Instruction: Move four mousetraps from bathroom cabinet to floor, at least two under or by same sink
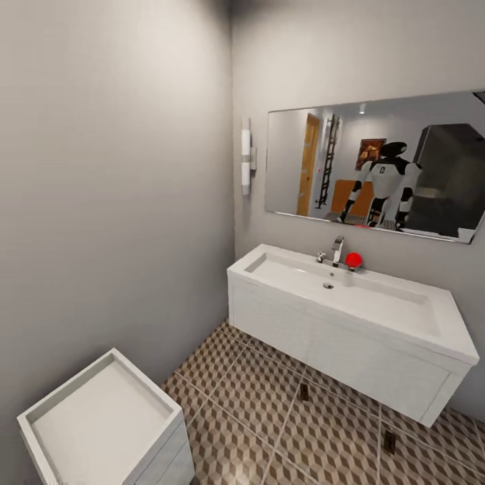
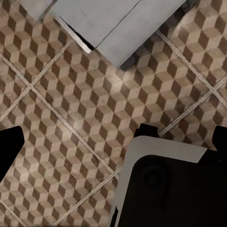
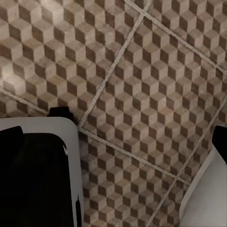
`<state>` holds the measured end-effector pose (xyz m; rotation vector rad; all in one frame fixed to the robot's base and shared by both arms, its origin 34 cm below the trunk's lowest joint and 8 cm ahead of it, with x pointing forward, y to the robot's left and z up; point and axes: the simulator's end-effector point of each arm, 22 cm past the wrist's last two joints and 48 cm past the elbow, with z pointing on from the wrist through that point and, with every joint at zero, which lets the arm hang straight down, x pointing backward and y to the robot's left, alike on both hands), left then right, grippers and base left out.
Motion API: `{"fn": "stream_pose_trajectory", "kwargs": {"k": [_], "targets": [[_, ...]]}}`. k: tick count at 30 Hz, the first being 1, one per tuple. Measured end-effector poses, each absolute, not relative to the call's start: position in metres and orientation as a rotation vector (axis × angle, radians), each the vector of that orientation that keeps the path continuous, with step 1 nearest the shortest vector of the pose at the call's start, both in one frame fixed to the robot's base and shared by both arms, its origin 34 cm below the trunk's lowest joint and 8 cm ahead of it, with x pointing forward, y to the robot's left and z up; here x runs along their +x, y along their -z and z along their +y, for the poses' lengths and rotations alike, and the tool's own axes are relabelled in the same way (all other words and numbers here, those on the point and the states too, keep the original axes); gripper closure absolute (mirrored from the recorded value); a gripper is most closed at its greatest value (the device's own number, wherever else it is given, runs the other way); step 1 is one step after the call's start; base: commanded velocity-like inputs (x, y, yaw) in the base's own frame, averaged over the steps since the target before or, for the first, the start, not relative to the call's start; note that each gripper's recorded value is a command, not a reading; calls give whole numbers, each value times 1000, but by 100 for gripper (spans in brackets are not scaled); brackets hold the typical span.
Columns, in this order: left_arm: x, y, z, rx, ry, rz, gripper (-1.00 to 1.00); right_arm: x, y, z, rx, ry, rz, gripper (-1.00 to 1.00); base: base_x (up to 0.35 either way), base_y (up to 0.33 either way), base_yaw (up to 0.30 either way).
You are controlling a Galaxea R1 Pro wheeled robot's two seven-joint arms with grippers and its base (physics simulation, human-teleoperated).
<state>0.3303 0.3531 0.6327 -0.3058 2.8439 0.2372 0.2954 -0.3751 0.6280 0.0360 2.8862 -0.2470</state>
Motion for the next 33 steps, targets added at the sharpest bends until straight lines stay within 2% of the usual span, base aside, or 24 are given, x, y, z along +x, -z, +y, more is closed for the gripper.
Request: {"fn": "stream_pose_trajectory", "kwargs": {"k": [33], "targets": [[319, -629, 345, -303, -225, 2863, -100, 295, -628, -375, 36, 247, 2887, -100, 0, 0, 276]]}}
